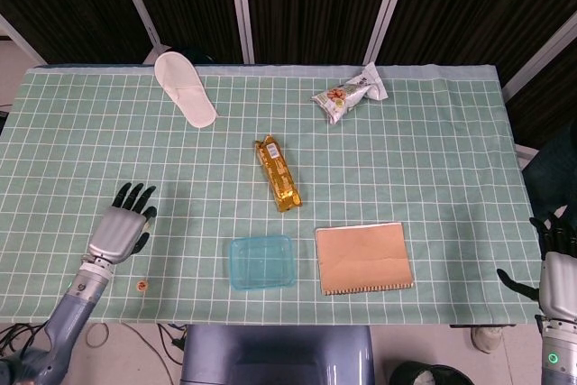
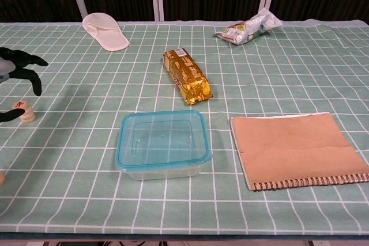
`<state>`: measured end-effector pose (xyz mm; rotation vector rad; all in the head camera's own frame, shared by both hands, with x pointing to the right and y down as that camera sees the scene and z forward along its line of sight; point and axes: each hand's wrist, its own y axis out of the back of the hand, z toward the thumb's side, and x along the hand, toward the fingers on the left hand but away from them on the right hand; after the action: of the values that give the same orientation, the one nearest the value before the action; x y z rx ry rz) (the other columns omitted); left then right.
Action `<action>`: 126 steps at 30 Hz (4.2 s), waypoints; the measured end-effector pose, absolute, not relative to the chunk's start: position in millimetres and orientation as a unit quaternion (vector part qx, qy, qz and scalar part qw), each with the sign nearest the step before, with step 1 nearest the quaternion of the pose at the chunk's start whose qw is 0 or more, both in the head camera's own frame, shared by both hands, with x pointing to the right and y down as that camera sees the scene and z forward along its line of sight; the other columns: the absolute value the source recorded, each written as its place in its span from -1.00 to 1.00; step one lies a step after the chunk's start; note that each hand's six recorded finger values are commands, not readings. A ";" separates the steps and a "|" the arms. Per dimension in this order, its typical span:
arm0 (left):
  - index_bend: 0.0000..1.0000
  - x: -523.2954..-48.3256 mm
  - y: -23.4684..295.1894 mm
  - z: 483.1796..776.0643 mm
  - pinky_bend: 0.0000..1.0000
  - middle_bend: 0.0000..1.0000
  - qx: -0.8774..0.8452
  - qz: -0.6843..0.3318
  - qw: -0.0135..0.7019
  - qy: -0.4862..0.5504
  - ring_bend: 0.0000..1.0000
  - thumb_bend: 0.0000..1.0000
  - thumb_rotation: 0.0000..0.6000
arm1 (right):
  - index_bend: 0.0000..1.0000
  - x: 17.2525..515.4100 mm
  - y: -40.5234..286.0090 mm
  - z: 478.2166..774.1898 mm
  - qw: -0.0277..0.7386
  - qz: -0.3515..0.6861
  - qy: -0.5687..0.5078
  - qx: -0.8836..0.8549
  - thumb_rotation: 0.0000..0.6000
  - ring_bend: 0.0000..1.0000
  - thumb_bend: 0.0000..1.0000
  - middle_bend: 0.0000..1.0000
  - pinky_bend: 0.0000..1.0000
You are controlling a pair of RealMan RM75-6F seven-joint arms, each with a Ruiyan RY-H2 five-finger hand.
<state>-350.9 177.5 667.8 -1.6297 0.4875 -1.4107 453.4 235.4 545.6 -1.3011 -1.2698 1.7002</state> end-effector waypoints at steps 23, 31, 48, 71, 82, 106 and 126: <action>-0.22 -366.1 258.5 665.7 -0.87 -0.86 -0.704 -0.546 0.437 0.119 -1.00 -0.33 1.00 | -0.70 454.5 236.0 543.8 0.319 0.648 -0.488 -0.491 1.00 -0.87 -0.59 -0.86 -1.00; -0.22 -367.0 271.7 665.7 -0.87 -0.86 -0.714 -0.538 0.435 0.112 -1.00 -0.33 1.00 | -0.70 454.9 235.5 543.8 0.319 0.648 -0.489 -0.489 1.00 -0.87 -0.59 -0.86 -1.00; -0.20 -374.7 281.2 659.3 -0.87 -0.86 -0.710 -0.537 0.440 0.116 -1.00 -0.33 1.00 | -0.70 455.7 235.5 543.5 0.318 0.649 -0.490 -0.487 1.00 -0.86 -0.59 -0.86 -1.00; -0.19 -376.8 285.7 666.4 -0.87 -0.86 -0.707 -0.543 0.440 0.108 -1.00 -0.33 1.00 | -0.70 456.6 235.2 542.6 0.319 0.650 -0.492 -0.483 1.00 -0.86 -0.59 -0.86 -1.00; -0.13 -376.4 286.6 667.4 -0.87 -0.86 -0.706 -0.543 0.441 0.106 -1.00 -0.33 1.00 | -0.70 457.2 235.4 542.4 0.320 0.651 -0.493 -0.481 1.00 -0.87 -0.59 -0.86 -1.00; -0.04 -375.3 285.4 666.6 -0.87 -0.85 -0.707 -0.541 0.442 0.108 -1.00 -0.33 1.00 | -0.70 458.1 235.3 541.6 0.319 0.652 -0.496 -0.477 1.00 -0.86 -0.59 -0.86 -1.00; -0.04 -363.7 197.1 634.3 -0.86 -0.84 -0.675 -0.538 0.468 0.192 -1.00 -0.33 1.00 | -0.70 458.8 235.4 541.9 0.318 0.653 -0.496 -0.476 1.00 -0.86 -0.59 -0.86 -1.00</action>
<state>-363.7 197.1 634.3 -1.6547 0.4705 -1.3184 458.8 235.4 541.9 -1.2509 -1.3046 1.7185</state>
